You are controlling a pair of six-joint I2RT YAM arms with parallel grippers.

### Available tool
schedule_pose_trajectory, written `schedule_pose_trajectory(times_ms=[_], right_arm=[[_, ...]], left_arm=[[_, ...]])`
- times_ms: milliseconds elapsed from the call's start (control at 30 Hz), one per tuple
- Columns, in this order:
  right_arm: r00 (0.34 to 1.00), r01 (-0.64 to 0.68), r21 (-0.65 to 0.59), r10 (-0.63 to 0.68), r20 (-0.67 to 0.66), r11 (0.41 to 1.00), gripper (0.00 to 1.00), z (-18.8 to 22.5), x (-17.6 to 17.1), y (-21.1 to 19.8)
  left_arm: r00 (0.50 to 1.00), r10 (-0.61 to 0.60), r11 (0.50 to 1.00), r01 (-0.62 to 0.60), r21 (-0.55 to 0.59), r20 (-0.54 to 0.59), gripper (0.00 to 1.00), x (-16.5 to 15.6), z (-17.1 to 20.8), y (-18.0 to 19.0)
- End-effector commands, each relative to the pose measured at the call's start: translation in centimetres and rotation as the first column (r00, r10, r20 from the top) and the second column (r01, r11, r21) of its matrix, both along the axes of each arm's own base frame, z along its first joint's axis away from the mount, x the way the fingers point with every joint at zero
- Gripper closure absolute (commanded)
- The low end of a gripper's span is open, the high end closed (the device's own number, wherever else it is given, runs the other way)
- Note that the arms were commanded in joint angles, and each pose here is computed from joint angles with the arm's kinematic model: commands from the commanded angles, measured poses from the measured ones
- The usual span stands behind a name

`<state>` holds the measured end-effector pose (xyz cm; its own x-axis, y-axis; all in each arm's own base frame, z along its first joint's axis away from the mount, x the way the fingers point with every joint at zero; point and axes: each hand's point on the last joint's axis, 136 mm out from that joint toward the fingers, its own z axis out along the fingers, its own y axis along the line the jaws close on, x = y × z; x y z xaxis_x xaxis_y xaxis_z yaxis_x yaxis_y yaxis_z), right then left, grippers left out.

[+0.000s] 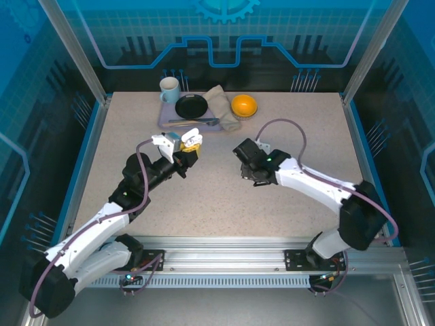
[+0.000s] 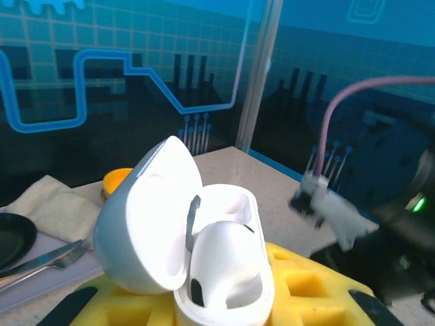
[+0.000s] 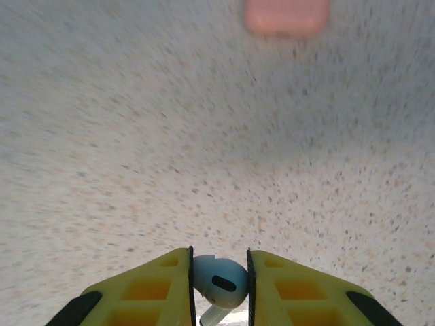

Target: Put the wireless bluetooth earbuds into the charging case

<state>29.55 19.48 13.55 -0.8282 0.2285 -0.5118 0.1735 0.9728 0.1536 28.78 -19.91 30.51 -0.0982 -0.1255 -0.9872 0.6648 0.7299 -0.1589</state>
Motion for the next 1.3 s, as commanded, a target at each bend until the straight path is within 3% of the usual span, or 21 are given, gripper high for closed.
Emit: schedule_pose_trajectory(times_ms=[0,233,567,833,1267], right_arm=[[0.987,-0.061,0.006,0.059,0.146,0.998,0.76,4.2,1.0,-0.6],[0.905,-0.193,0.1,0.138,0.403,0.976,0.76,13.8,1.7,-0.2],[0.658,-0.497,0.101,0.298,0.691,0.862,0.77,24.3,0.6,3.3],[0.529,-0.629,0.055,0.375,0.761,0.775,0.77,27.0,-0.6,5.4],[0.494,-0.674,0.042,0.408,0.768,0.738,0.79,27.4,-1.5,6.3]], left_arm=[[0.992,-0.117,0.993,0.116,0.003,0.042,1.0,-1.3,1.7,-1.3],[0.963,-0.27,0.963,0.27,0.004,-0.006,1.0,-2.5,0.9,-3.5],[0.906,-0.42,0.907,0.421,0.007,-0.046,1.0,-3.1,1.1,-6.2],[0.896,-0.442,0.896,0.443,0.009,-0.046,1.0,-2.3,2.1,-7.9],[0.894,-0.448,0.894,0.448,-0.006,-0.021,1.0,-1.5,3.4,-8.7]])
